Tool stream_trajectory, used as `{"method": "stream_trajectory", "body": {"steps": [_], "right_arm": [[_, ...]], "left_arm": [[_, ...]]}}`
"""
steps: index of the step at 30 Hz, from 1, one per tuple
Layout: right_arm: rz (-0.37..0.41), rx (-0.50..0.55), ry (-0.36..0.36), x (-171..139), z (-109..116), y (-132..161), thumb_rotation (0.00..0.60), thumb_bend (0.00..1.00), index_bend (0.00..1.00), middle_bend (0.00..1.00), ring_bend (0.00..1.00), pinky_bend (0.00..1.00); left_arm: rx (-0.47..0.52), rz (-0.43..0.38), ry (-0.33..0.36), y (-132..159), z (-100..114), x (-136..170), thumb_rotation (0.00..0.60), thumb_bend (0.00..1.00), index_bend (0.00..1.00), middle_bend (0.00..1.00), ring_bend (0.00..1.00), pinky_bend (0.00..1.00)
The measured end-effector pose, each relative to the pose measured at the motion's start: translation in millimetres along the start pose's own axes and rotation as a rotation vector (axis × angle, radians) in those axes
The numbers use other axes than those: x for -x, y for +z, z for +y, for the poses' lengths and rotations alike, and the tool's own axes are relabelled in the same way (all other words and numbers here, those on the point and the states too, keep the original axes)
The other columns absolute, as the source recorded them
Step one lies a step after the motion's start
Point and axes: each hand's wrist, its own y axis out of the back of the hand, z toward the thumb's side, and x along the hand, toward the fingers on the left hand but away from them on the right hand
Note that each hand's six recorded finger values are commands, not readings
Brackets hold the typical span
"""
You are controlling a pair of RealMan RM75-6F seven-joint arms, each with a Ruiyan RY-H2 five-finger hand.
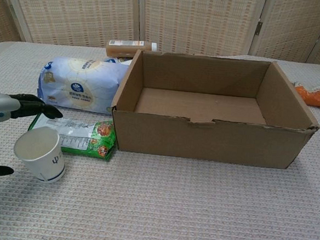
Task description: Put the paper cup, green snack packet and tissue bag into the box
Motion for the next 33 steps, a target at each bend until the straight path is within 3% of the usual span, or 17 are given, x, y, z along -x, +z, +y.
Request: {"method": "stream_trajectory", "body": {"steps": [3, 23, 28, 33], "right_arm": [[-0.003, 0.002, 0.005, 1.8, 0.2, -1.7, 0.6, 0.08, 0.04, 0.0, 0.0, 0.0], [-0.033, 0.0, 0.019, 14.5, -2.0, -9.6, 0.6, 0.08, 0.04, 0.0, 0.0, 0.0], [-0.037, -0.001, 0.019, 16.1, -2.2, -10.3, 0.6, 0.08, 0.04, 0.0, 0.0, 0.0], [-0.038, -0.001, 0.019, 16.8, -2.3, -10.6, 0.6, 0.08, 0.04, 0.0, 0.0, 0.0]], "left_arm": [[0.0, 0.003, -0.01, 0.1, -2.2, -3.4, 0.6, 0.21, 0.13, 0.1, 0.02, 0.26], [-0.025, 0.016, -0.038, -5.6, -13.6, -13.8, 0.6, 0.22, 0.23, 0.13, 0.03, 0.25], [-0.016, 0.015, -0.024, -5.3, -14.7, -16.8, 0.6, 0.24, 0.27, 0.18, 0.09, 0.32], [-0.011, 0.007, -0.004, -3.7, -12.7, -17.8, 0.6, 0.27, 0.34, 0.28, 0.19, 0.42]]}}
